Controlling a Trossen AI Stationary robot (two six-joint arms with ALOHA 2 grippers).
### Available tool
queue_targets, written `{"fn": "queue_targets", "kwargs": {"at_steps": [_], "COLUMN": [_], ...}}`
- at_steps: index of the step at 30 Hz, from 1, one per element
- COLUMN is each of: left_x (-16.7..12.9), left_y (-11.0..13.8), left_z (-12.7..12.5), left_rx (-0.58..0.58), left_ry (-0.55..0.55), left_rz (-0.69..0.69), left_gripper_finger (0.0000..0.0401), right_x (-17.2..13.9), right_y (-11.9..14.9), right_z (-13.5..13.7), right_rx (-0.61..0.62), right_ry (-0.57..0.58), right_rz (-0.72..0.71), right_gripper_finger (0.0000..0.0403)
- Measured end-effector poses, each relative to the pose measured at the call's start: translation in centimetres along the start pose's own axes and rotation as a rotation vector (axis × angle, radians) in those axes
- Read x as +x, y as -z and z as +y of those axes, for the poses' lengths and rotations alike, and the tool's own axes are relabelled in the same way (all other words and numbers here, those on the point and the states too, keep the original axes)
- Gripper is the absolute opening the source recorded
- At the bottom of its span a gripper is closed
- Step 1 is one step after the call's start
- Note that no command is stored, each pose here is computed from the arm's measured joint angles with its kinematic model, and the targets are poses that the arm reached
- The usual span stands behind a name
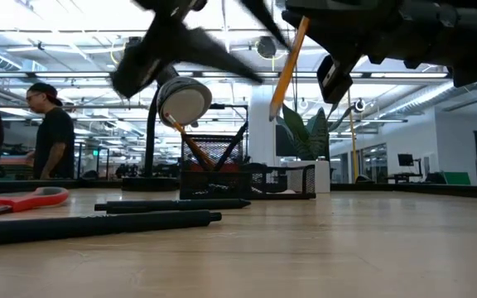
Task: Pick and place office supplies into organizer
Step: Put the orange pencil into the desk organizer
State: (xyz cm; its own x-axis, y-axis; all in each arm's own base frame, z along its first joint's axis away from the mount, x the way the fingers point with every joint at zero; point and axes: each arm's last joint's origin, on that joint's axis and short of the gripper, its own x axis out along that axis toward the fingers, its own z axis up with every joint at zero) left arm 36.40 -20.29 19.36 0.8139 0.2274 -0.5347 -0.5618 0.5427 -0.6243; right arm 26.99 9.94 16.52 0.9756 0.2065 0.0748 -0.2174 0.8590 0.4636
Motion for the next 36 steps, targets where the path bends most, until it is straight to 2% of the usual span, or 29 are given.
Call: {"fn": "queue_targets", "kwargs": {"at_steps": [6,9,11,15,21,25,28,30,32,34,36], "left_x": [-1.2,-3.0,-4.6,-7.5,-12.4,-15.3,-16.6,-17.3,-18.1,-18.4,-18.4], "left_y": [1.1,1.5,1.6,1.5,0.5,-1.2,-2.3,-3.3,-4.3,-4.9,-5.4], "left_z": [1.5,1.3,1.3,0.6,-0.7,-0.8,-0.2,0.2,0.4,0.8,1.5], "left_rx": [0.076,0.119,0.2,0.348,0.617,0.724,0.755,0.736,0.705,0.736,0.772], "left_ry": [-0.144,-0.148,-0.165,-0.131,-0.034,0.008,0.057,0.103,0.18,0.281,0.428], "left_rz": [0.014,-0.066,-0.096,-0.136,-0.153,-0.199,-0.206,-0.222,-0.252,-0.251,-0.239], "left_gripper_finger": [0.0173,0.0182,0.0187,0.0188,0.0189,0.0189,0.0189,0.0189,0.0189,0.0189,0.0189], "right_x": [0.0,0.0,0.0,0.3,2.2,4.1,5.1,5.4,5.5,5.4,5.2], "right_y": [0.1,0.1,-0.1,-0.9,-2.9,-4.7,-6.9,-8.5,-10.0,-11.1,-11.6], "right_z": [-0.1,-0.2,-0.5,-1.8,-3.9,-3.9,-3.6,-3.6,-3.8,-4.1,-4.7], "right_rx": [-0.061,-0.133,-0.173,-0.23,-0.346,-0.488,-0.584,-0.617,-0.634,-0.638,-0.636], "right_ry": [0.006,0.014,0.046,0.114,0.214,0.243,0.253,0.31,0.37,0.404,0.429], "right_rz": [0.009,0.011,-0.003,-0.034,-0.02,-0.022,-0.082,-0.095,-0.081,-0.068,-0.054], "right_gripper_finger": [0.0019,0.0019,0.0019,0.0019,0.0018,0.0018,0.0018,0.0018,0.0018,0.0018,0.0018]}}
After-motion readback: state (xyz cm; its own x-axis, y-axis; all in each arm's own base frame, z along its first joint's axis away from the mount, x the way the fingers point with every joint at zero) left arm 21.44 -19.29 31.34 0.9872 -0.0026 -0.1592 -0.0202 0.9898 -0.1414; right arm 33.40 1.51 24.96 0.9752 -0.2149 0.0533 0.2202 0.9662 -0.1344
